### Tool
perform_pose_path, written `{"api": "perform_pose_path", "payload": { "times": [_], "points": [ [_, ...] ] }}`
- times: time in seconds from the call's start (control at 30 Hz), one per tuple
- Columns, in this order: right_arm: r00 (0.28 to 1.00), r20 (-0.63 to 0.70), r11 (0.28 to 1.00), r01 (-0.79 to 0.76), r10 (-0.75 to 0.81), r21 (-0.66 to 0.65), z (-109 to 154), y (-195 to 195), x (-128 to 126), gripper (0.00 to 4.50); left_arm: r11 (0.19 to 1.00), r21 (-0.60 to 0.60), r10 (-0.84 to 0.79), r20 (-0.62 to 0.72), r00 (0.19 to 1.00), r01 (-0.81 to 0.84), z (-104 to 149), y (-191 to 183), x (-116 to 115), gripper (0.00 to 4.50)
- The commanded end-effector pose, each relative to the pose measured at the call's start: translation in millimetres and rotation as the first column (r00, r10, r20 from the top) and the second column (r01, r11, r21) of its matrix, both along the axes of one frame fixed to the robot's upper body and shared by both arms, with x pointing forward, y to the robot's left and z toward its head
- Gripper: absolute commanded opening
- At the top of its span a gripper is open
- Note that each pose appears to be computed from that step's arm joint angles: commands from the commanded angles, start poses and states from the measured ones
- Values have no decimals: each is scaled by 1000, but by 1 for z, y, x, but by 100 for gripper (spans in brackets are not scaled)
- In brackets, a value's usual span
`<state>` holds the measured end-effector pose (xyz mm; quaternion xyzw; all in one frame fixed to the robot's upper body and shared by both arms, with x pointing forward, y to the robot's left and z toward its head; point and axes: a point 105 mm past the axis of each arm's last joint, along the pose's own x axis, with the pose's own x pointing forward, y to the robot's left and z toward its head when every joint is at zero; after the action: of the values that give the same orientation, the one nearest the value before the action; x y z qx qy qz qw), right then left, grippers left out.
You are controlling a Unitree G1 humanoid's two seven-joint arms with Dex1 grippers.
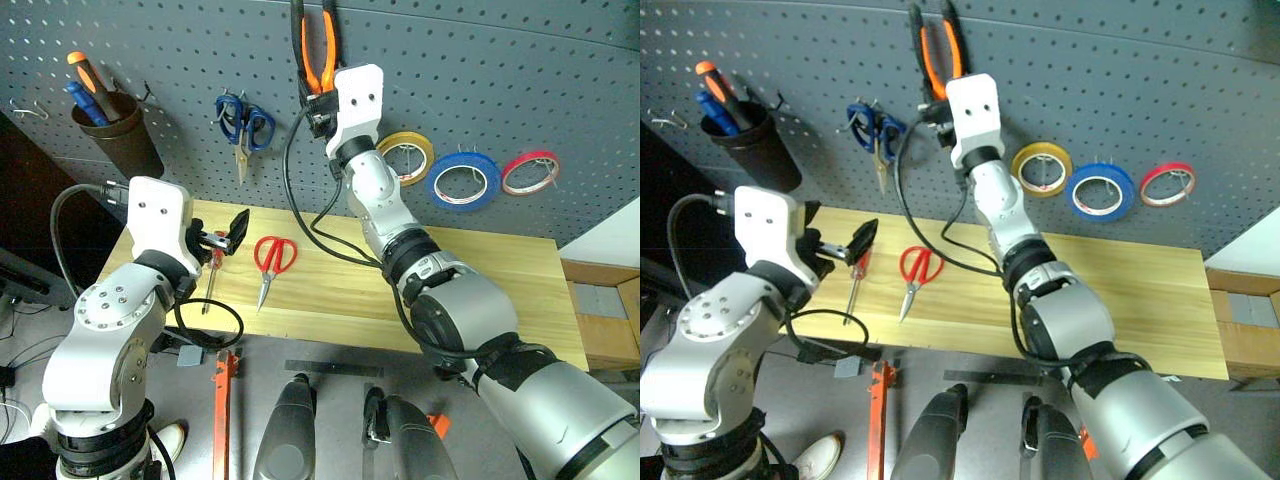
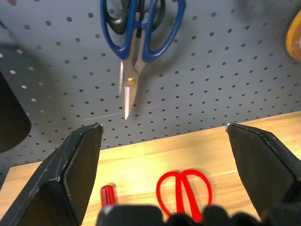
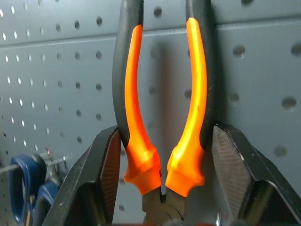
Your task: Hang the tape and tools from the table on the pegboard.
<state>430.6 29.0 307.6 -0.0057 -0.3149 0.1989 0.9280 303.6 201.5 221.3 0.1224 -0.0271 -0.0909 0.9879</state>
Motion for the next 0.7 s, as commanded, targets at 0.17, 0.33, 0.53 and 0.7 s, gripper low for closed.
{"api": "perform_pose_path", "payload": {
  "times": [0.17, 0.33, 0.53, 0.7],
  "points": [
    [995, -83, 998, 54, -57, -45, -31, -7, 8, 234, 1000, 10, -14, 71, 997, 13, 17, -5, 1, 450],
    [997, -65, 996, 45, -50, -75, -27, -7, 8, 234, 1000, 2, -16, 88, 996, 15, 18, -6, 4, 450],
    [999, -27, 994, 29, -32, -104, -18, -11, 7, 353, 999, -16, -30, 103, 994, 32, 14, -12, 13, 450],
    [1000, 6, 990, -16, 17, -138, -25, -24, 0, 446, 999, -29, -40, 54, 998, 41, -18, -29, 27, 450]
  ]
}}
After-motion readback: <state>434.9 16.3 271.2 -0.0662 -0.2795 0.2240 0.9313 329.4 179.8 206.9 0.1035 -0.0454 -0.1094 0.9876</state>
